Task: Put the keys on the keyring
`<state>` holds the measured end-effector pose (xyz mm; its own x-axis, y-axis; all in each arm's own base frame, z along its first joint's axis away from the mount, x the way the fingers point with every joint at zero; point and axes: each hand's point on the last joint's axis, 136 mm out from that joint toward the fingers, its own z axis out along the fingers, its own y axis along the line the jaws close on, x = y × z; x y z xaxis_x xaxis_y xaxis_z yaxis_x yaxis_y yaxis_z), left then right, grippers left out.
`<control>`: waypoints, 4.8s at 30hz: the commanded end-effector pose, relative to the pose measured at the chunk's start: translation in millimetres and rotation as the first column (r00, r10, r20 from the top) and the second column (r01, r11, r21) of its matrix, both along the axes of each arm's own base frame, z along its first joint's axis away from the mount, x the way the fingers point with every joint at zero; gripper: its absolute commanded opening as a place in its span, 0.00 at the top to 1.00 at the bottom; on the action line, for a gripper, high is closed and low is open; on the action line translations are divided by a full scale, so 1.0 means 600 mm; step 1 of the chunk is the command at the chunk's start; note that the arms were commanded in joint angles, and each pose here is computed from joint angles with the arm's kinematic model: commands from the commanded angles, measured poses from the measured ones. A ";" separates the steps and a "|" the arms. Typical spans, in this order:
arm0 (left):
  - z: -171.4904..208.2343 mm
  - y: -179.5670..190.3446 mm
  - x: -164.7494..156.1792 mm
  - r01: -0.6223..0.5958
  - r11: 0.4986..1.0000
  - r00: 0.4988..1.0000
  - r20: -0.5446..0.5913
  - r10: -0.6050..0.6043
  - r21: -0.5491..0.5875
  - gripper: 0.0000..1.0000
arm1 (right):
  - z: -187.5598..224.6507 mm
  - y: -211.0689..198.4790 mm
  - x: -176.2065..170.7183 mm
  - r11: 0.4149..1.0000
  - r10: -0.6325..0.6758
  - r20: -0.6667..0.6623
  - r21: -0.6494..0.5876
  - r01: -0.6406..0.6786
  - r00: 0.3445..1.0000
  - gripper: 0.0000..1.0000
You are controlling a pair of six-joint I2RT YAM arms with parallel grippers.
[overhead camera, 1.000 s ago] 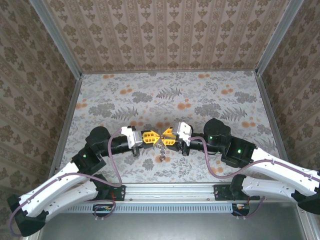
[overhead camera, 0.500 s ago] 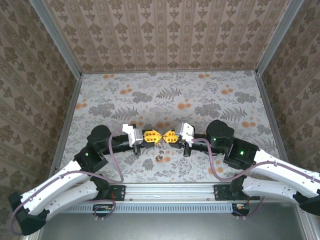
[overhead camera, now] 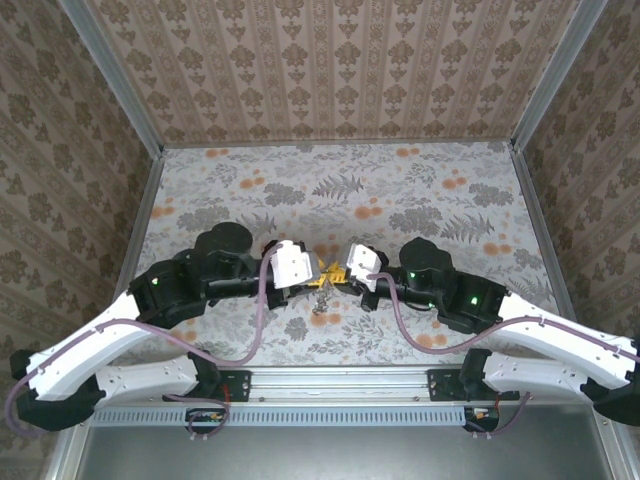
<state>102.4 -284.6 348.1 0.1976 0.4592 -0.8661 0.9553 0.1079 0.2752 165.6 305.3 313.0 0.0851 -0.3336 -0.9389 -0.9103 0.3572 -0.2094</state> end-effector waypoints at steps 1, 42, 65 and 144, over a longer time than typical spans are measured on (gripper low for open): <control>-0.028 0.021 0.007 -0.032 0.994 0.999 0.030 0.029 0.103 0.80 | 0.035 -0.004 0.006 0.999 -0.021 0.044 0.027 0.020 0.999 1.00; 0.055 -0.003 -0.021 0.249 0.823 0.958 0.007 -0.286 -0.511 1.00 | 0.044 0.009 -0.030 0.988 0.094 0.034 0.118 -0.098 0.995 0.80; 0.038 -0.022 -0.023 0.227 0.881 0.961 -0.054 -0.273 -0.414 1.00 | 0.073 -0.024 -0.015 0.981 0.007 0.075 0.192 -0.022 0.997 1.00; 0.113 0.000 -0.039 0.282 0.645 0.929 0.035 -0.369 -0.710 1.00 | 0.064 -0.012 -0.059 0.966 0.129 0.108 0.213 -0.150 0.986 0.85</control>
